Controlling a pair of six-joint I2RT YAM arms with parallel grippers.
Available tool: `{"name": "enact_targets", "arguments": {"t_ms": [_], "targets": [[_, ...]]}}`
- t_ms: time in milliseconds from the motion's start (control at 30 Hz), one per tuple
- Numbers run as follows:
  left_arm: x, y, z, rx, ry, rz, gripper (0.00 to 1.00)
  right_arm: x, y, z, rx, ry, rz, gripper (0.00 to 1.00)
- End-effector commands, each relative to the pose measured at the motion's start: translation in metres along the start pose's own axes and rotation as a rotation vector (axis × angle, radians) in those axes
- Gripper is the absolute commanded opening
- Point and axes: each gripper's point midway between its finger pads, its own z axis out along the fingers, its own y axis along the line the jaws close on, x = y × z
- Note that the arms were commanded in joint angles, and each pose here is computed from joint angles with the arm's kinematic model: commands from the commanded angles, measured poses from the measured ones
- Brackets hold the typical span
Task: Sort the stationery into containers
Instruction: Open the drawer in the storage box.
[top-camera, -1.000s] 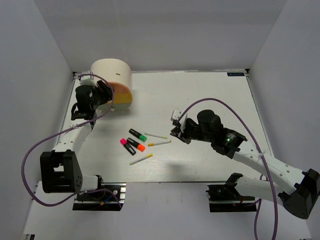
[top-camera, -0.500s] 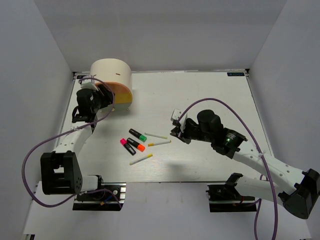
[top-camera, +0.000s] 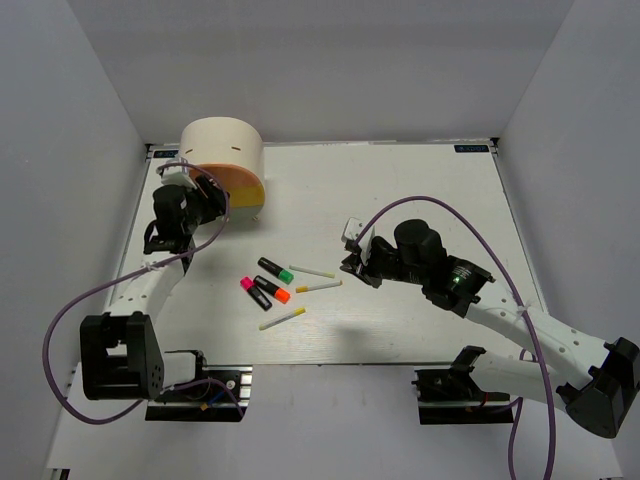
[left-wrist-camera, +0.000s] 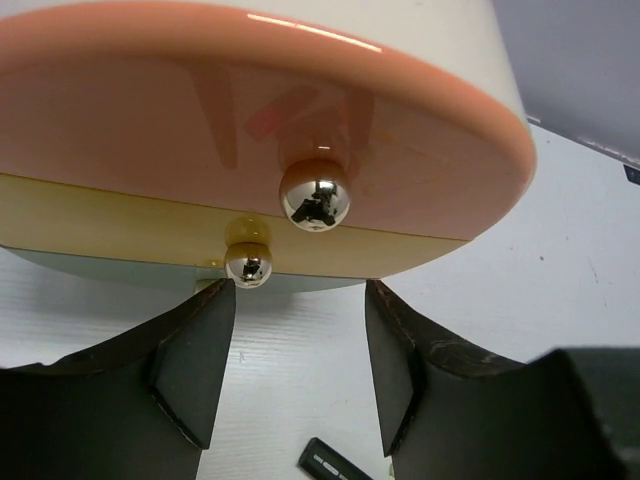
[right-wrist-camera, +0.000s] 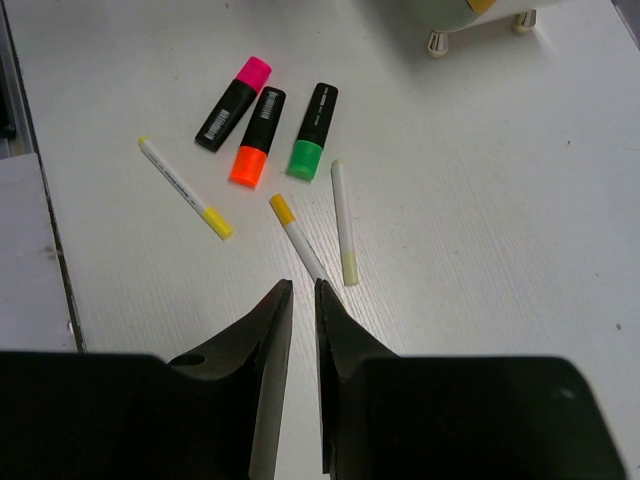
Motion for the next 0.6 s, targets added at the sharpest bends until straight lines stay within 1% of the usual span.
{"name": "enact_targets", "arguments": {"t_ms": [0, 200, 433, 567], "targets": [[0.001, -0.002, 0.004, 0.017, -0.015, -0.009, 0.64, -0.01, -0.001, -0.001, 0.01, -0.05, -0.008, 0.21], [0.011, 0.001, 0.01, 0.017, 0.008, -0.012, 0.58, -0.007, -0.001, 0.001, 0.008, -0.045, -0.013, 0.21], [0.019, 0.008, 0.018, 0.0, 0.023, -0.014, 0.58, -0.007, -0.001, 0.001, 0.008, -0.046, -0.013, 0.21], [0.02, 0.012, 0.023, -0.019, 0.014, -0.023, 0.6, -0.006, 0.0, 0.002, 0.004, -0.043, -0.012, 0.21]]}}
